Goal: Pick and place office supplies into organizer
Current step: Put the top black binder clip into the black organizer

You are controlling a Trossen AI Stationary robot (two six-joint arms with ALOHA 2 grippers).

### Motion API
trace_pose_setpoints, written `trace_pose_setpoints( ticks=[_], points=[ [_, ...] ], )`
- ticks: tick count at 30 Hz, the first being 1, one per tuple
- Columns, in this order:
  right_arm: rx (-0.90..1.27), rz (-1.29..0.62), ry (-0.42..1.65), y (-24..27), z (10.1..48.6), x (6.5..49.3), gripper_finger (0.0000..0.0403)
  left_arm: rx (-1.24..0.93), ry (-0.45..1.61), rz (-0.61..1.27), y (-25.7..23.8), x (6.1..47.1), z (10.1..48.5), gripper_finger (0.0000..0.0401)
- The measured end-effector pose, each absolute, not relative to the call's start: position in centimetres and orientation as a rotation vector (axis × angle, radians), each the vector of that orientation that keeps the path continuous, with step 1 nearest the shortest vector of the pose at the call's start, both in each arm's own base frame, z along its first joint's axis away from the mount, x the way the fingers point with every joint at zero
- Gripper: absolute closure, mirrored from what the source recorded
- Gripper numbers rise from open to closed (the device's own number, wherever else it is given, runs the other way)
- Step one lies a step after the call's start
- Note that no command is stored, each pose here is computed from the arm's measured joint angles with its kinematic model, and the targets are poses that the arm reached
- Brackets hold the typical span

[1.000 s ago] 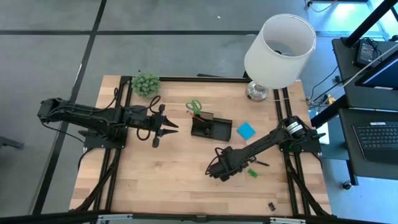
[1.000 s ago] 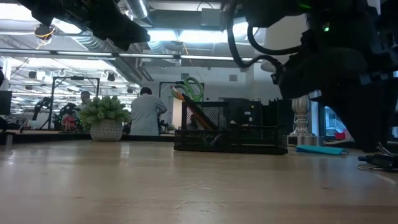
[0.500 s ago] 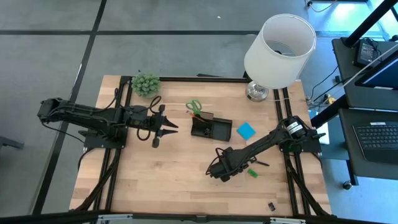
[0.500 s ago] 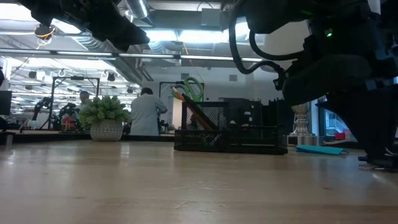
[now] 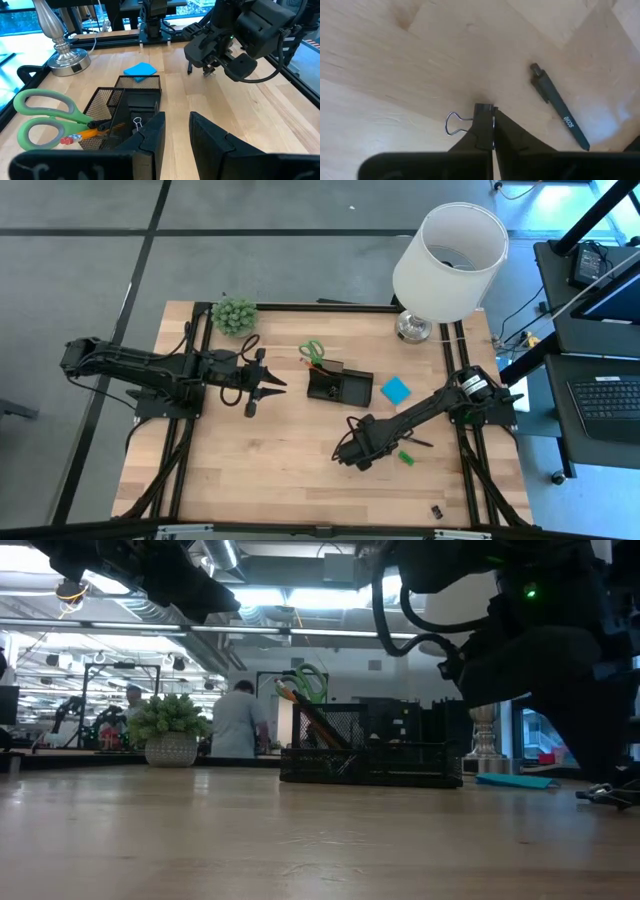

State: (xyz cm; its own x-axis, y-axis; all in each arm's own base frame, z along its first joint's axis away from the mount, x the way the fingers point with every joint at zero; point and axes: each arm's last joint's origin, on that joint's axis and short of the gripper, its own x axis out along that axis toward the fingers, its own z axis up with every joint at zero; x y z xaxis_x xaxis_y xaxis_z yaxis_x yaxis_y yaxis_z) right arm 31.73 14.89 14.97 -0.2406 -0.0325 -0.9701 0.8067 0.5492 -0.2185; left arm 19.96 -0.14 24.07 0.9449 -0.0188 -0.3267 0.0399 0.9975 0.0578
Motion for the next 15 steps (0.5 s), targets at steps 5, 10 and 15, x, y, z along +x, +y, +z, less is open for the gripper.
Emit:
trace_pose_setpoints(
  ticks=[5,10,15],
  points=[
    [0.673,-0.833,1.603,15.2,15.7,32.6,0.0397,0.064,0.332,-0.03,-0.1,20.0,24.1,0.0319],
    [0.683,-0.707,1.459,15.0,17.3,35.1,0.0399,0.064,0.332,-0.029,-0.1,20.0,24.1,0.0319],
    [0.589,-0.636,1.167,13.2,18.8,38.4,0.0399,0.064,0.33,-0.029,-0.1,20.0,24.1,0.0319]
  ],
)
